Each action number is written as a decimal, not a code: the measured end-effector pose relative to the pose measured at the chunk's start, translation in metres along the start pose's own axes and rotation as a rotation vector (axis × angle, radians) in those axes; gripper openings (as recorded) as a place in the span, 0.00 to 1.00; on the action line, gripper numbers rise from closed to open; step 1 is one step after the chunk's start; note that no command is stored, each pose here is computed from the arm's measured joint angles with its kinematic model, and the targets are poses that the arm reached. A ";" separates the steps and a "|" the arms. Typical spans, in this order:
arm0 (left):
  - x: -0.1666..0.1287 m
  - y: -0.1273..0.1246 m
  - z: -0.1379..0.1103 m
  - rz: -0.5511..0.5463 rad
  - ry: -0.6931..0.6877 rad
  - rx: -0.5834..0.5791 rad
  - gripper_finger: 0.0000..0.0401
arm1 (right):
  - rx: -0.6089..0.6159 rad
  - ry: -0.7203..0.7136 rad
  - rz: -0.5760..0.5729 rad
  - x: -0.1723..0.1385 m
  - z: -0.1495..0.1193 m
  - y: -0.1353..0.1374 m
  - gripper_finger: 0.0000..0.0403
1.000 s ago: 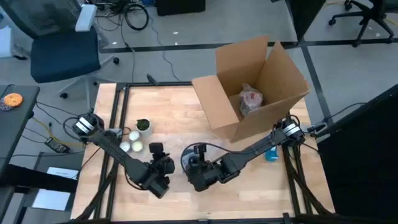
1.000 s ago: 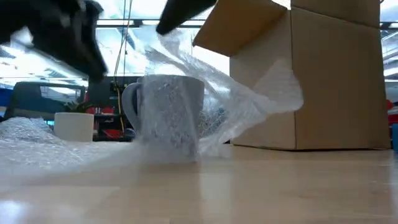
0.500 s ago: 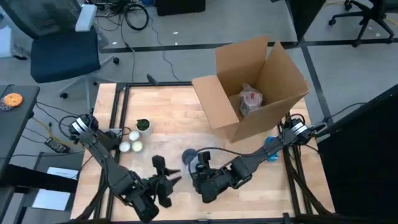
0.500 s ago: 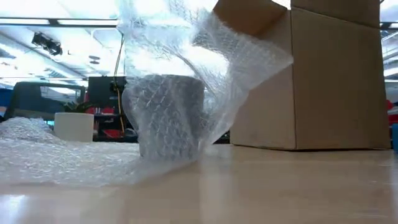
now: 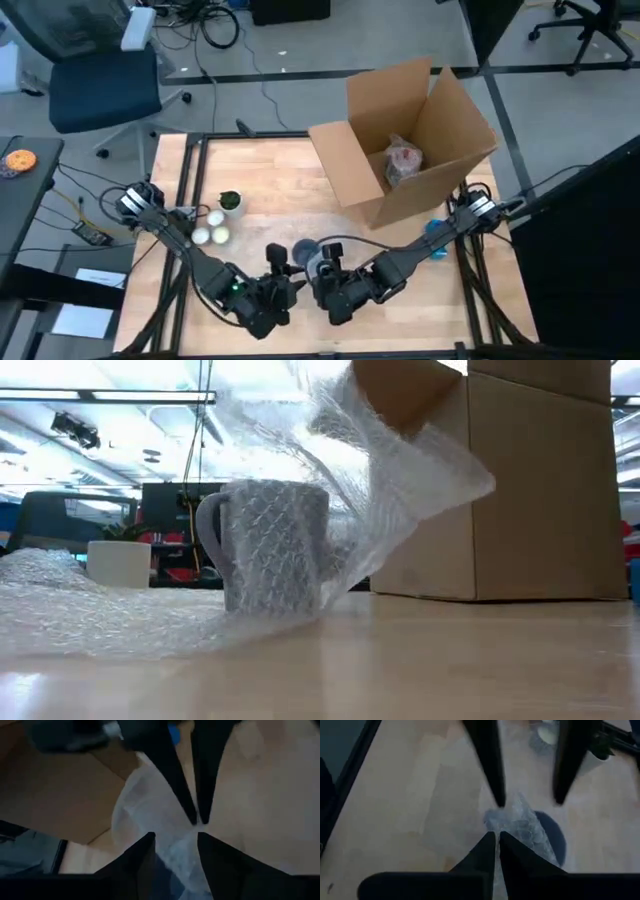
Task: Wrap mug
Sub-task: Wrap the blue mug with bubble wrap
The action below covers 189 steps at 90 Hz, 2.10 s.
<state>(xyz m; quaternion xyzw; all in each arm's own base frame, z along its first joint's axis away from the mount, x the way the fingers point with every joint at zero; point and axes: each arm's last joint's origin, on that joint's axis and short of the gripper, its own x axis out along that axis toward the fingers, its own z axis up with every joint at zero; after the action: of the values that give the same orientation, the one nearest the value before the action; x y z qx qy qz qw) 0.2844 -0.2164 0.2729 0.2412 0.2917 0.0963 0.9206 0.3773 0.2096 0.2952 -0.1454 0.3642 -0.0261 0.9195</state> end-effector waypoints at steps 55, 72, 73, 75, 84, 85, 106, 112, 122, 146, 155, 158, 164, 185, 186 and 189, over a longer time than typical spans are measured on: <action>0.029 0.002 -0.012 0.002 -0.052 0.037 0.33 | 0.053 -0.032 0.036 -0.011 0.005 -0.003 0.00; 0.033 0.006 -0.013 0.047 -0.050 -0.011 0.26 | 0.089 -0.032 0.033 -0.011 0.005 -0.003 0.00; 0.033 0.006 -0.012 0.049 -0.051 -0.013 0.25 | 0.092 -0.033 0.033 -0.011 0.005 -0.003 0.00; 0.033 0.006 -0.012 0.053 -0.054 -0.018 0.23 | 0.096 -0.033 0.033 -0.011 0.005 -0.003 0.00; 0.033 0.006 -0.011 0.065 -0.060 -0.026 0.08 | 0.102 -0.032 0.033 -0.011 0.005 -0.003 0.01; 0.033 0.007 -0.011 0.068 -0.060 -0.026 0.06 | 0.102 -0.032 0.033 -0.011 0.005 -0.003 0.02; 0.029 0.006 -0.012 0.152 -0.062 -0.040 0.00 | 0.100 -0.063 0.050 -0.031 0.010 -0.001 0.07; 0.028 0.005 -0.012 0.153 -0.063 -0.042 0.00 | 0.101 -0.088 0.068 -0.044 0.012 0.000 0.09; 0.027 0.004 -0.012 0.148 -0.068 -0.064 0.00 | 0.119 -0.100 0.091 -0.063 0.011 0.003 0.14; 0.013 -0.010 -0.013 0.091 -0.090 -0.057 0.00 | 0.359 0.092 0.044 -0.093 -0.015 0.003 0.27; 0.007 -0.016 -0.013 0.045 -0.104 -0.072 0.00 | 0.436 0.212 -0.055 -0.096 -0.032 0.001 0.29; 0.005 -0.018 -0.013 0.038 -0.109 -0.083 0.00 | 0.452 0.252 -0.090 -0.095 -0.038 0.000 0.29; 0.003 -0.019 -0.012 0.030 -0.121 -0.114 0.00 | 0.488 0.337 -0.174 -0.092 -0.051 -0.005 0.29; 0.004 -0.022 -0.008 -0.085 -0.143 -0.175 0.00 | 0.578 0.431 -0.335 -0.085 -0.063 -0.023 0.29; 0.005 -0.022 -0.007 -0.093 -0.146 -0.179 0.00 | 0.579 0.430 -0.338 -0.085 -0.062 -0.024 0.29; 0.006 -0.023 -0.006 -0.111 -0.154 -0.187 0.00 | 0.581 0.425 -0.349 -0.083 -0.062 -0.027 0.29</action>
<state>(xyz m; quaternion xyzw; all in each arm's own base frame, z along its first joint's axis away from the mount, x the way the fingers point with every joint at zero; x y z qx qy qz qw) 0.2865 -0.2325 0.2541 0.1442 0.2227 0.0531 0.9627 0.2766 0.1807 0.3150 0.0697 0.4937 -0.3135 0.8081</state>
